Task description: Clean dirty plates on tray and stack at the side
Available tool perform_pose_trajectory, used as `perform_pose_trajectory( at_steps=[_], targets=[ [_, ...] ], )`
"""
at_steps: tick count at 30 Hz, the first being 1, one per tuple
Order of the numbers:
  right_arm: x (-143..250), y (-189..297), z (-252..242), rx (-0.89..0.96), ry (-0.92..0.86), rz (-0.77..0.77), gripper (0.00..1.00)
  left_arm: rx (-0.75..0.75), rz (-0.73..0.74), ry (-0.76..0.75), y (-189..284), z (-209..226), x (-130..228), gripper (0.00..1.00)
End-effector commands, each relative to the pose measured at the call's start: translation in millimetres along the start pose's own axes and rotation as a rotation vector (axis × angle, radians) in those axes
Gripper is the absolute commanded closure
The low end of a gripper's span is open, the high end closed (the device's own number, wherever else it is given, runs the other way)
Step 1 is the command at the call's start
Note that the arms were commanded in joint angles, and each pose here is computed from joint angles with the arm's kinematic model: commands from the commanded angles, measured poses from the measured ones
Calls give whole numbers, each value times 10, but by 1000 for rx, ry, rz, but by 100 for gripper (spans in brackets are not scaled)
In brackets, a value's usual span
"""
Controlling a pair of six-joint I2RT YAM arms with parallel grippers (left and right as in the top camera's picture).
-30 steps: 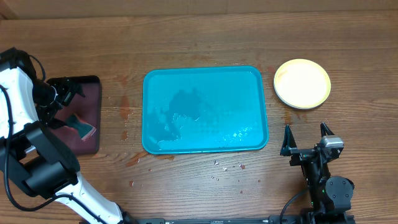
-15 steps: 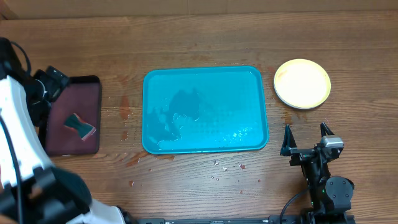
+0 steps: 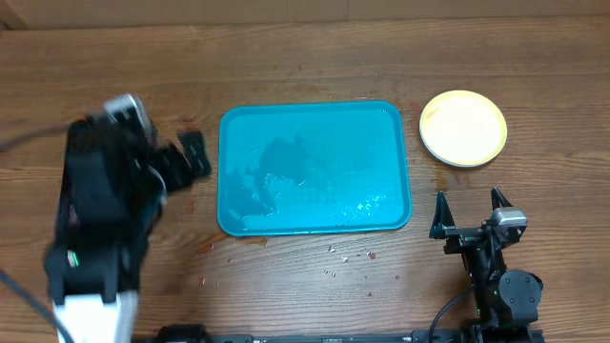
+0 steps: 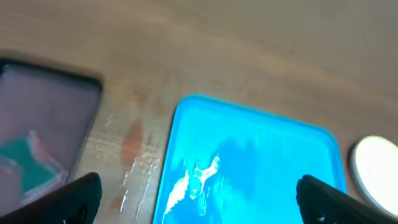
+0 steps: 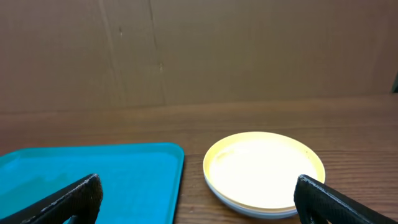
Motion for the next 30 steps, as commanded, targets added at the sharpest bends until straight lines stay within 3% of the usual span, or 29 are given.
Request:
perform_pose_trajectory(
  at_steps=[1,8,17,21,30],
  targets=[
    [22,-2,-15,11,7,-2,0,47,-63,-57,180,155,357,0],
    [22,-2,-15,11,7,-2,0,105,-138,-68,353,350,711,0],
    [22,-2,-15,11,7,-2,0,243,-301,-257,83,461,1049,0],
    [22,-2,-15,11,7,-2,0,320,-420,-290,-26,465,1112,0],
    [22,-2,-15,11,7,-2,0,309,-607,-272,-161,605,1081,0]
  ],
)
Point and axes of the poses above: each gripper's point midway between its finger pads, its own y axis back along the fingers, its own z axis along the line the jaws close on, x = y × z, the point moved 3 cm from there along y, back along the fingers, and after that the axes turned 12 degrees about y, right-handed, at the moved point
